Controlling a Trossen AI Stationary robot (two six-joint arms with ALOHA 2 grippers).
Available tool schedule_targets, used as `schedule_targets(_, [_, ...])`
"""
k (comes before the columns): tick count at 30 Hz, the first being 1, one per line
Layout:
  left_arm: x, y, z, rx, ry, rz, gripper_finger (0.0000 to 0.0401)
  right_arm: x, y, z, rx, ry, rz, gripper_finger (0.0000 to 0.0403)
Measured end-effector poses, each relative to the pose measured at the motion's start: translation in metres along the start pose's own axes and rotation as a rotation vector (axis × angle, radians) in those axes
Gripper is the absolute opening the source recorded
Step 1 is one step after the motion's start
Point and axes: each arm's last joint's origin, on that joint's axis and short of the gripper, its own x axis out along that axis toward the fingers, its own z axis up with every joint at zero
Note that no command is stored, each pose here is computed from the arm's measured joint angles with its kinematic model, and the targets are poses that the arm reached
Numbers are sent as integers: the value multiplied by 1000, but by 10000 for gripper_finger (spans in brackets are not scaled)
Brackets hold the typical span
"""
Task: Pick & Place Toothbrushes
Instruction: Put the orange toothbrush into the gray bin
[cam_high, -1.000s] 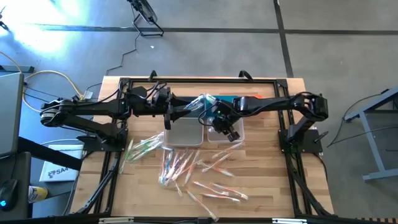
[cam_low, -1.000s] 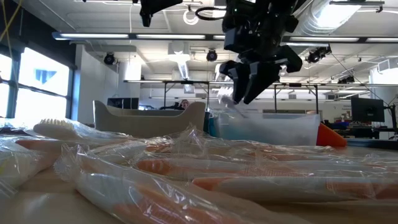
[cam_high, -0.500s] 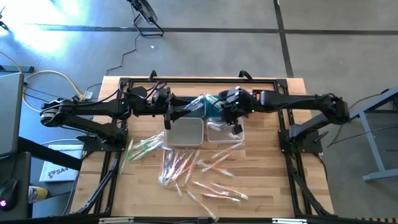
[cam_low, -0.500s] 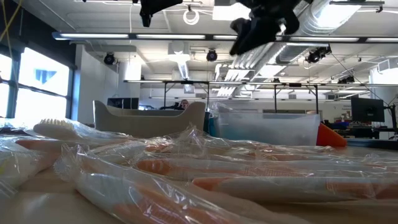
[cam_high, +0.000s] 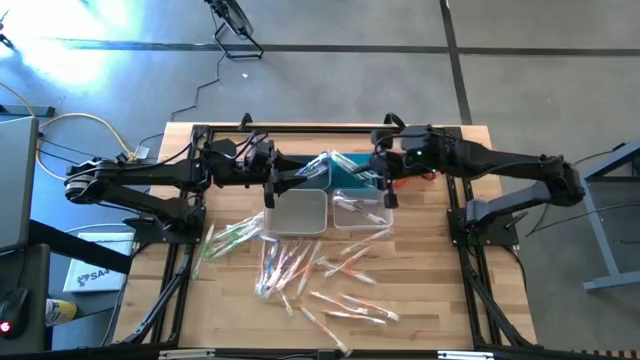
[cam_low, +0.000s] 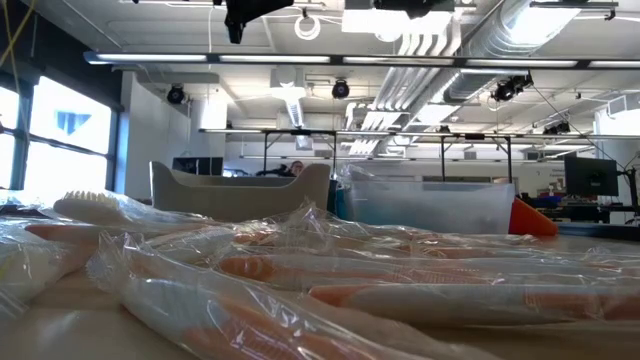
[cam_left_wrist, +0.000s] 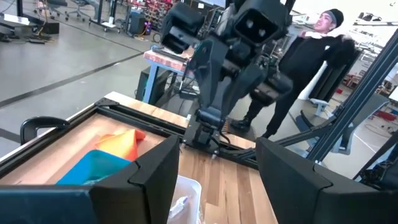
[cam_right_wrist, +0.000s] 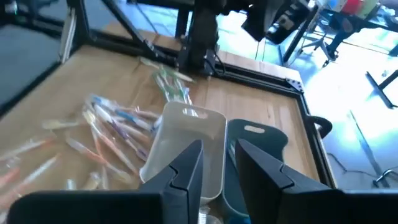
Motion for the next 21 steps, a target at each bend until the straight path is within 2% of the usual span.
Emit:
schedule_targets(13, [0,0,0,0,1,0,209,-29,3,8,237,-70,-17,40])
schedule_targets(21, [0,1,0,-5,-7,21,209,-32,4,7,246,-52,-17,24])
